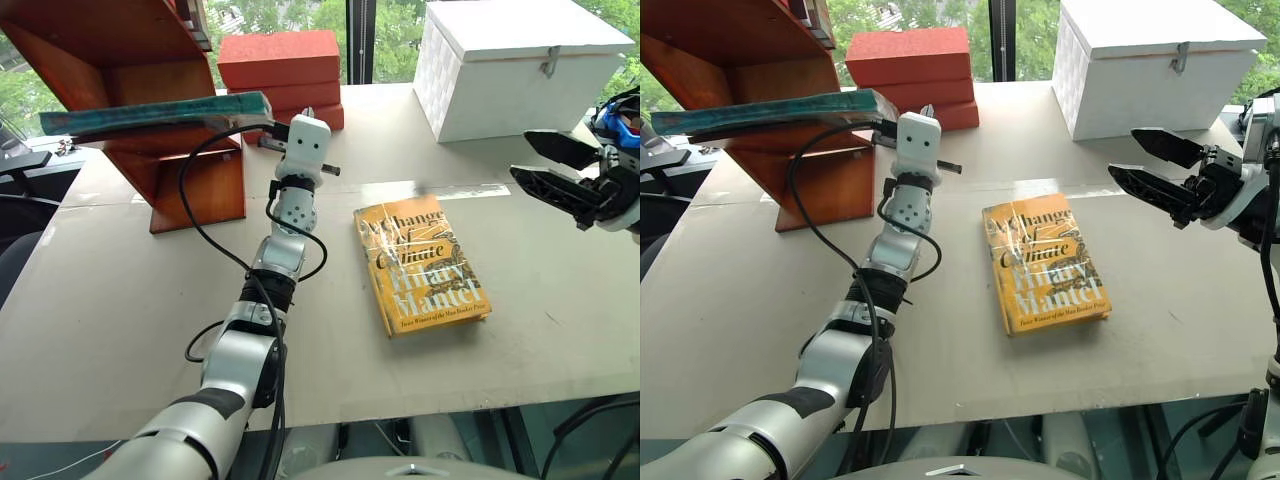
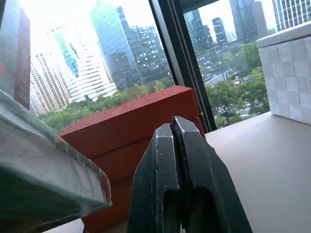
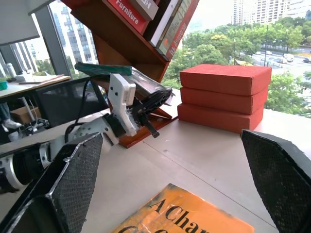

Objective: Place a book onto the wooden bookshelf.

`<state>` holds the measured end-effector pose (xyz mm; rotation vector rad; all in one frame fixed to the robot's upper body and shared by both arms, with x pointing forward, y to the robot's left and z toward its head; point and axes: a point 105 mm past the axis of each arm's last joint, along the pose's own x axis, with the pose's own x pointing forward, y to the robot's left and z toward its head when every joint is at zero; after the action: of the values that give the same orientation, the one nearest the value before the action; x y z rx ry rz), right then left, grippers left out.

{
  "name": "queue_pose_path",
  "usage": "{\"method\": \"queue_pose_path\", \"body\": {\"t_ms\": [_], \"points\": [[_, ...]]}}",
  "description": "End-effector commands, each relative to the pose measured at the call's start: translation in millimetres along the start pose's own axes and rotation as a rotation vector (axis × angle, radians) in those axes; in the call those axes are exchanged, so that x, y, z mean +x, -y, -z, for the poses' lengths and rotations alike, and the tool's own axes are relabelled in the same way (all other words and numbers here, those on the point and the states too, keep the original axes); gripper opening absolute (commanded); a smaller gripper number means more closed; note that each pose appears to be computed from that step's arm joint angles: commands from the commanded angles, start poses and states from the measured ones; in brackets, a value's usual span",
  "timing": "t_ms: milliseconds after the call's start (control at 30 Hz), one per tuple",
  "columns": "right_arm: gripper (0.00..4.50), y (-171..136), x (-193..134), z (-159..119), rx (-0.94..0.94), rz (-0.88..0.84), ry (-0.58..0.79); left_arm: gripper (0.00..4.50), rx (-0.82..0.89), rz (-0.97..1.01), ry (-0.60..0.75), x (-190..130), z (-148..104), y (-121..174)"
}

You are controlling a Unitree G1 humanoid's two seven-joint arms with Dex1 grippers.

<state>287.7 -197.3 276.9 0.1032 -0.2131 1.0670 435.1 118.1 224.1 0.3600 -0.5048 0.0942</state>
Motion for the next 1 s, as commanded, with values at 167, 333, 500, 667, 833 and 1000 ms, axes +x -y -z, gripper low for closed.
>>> {"method": "queue_pose_path", "body": {"t_ms": [167, 333, 500, 667, 833, 1000], "points": [[4.50, -20.4, -0.4, -22.8, -0.004, -0.122, 0.050, 0.01, 0.062, -0.213, 0.023, 12.1, -10.4, -26.4], [4.50, -21.5, 1.6, -23.1, 0.002, -0.132, 0.050, 0.01, 0.044, -0.265, 0.017, 13.5, -10.4, -32.2], [4.50, -19.8, 2.1, -22.9, -0.005, -0.129, 0.045, 0.01, 0.053, -0.274, 0.003, 10.2, -4.2, -34.8], [4.50, -16.7, 0.7, -20.3, -0.013, -0.109, 0.040, 0.01, 0.037, -0.111, -0.058, 8.4, 8.2, -17.5], [4.50, -11.3, -5.2, 0.5, -0.020, -0.053, -0.026, 0.01, -0.024, 0.130, -0.091, -3.7, 16.4, 1.0], [4.50, -11.4, -24.2, 33.9, -0.002, 0.022, -0.112, 0.84, -0.196, 0.386, -0.251, -60.4, 35.1, -4.8]]}}
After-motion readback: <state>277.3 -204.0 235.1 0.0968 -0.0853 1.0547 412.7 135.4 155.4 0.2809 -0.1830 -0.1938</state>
